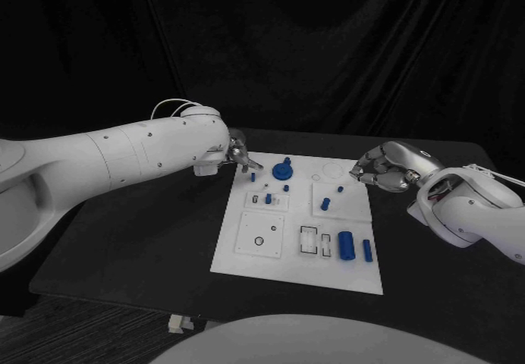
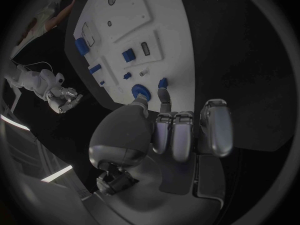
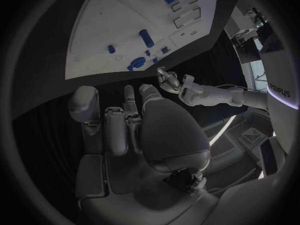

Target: Assemble the parts on the task board

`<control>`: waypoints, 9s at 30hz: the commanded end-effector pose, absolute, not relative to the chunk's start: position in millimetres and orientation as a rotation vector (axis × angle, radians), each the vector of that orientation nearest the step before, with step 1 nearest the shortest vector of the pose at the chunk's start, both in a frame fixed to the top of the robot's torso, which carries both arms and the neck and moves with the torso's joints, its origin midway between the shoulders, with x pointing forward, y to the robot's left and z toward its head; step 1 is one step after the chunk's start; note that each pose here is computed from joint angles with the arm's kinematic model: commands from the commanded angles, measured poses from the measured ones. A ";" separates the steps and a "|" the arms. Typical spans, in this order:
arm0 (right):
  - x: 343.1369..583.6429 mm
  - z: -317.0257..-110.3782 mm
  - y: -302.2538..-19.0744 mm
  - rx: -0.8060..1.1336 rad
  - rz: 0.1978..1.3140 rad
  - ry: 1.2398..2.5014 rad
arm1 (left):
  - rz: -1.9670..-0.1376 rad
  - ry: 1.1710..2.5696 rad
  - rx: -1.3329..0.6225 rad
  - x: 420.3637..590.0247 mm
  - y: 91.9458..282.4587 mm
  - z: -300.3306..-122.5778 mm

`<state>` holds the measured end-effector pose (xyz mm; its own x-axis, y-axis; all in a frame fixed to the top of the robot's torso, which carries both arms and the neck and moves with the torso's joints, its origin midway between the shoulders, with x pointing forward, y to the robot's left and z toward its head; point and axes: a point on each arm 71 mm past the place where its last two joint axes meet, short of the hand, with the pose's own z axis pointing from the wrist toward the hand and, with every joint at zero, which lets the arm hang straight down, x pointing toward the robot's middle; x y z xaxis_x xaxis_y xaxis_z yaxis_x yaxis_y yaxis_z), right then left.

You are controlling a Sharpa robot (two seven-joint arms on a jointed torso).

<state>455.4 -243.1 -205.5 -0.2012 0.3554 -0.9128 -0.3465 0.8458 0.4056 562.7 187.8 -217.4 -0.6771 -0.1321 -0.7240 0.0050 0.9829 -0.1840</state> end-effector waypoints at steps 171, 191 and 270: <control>456.0 -208.7 -245.2 0.021 0.610 1.682 | -0.303 2.348 -0.037 510.4 170.6 -207.8; 456.2 -210.0 -245.1 0.022 0.608 1.687 | -0.265 2.322 0.002 501.0 170.0 -231.5; 455.6 -212.7 -245.2 0.024 0.606 1.700 | -0.281 2.350 0.010 502.2 161.7 -253.5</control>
<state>455.8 -243.9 -211.2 -0.2288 0.3442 -0.9106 -0.3271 0.8538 0.4049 504.7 164.9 -250.3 -0.7070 -0.0811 -0.7026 0.0759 0.9790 -0.1894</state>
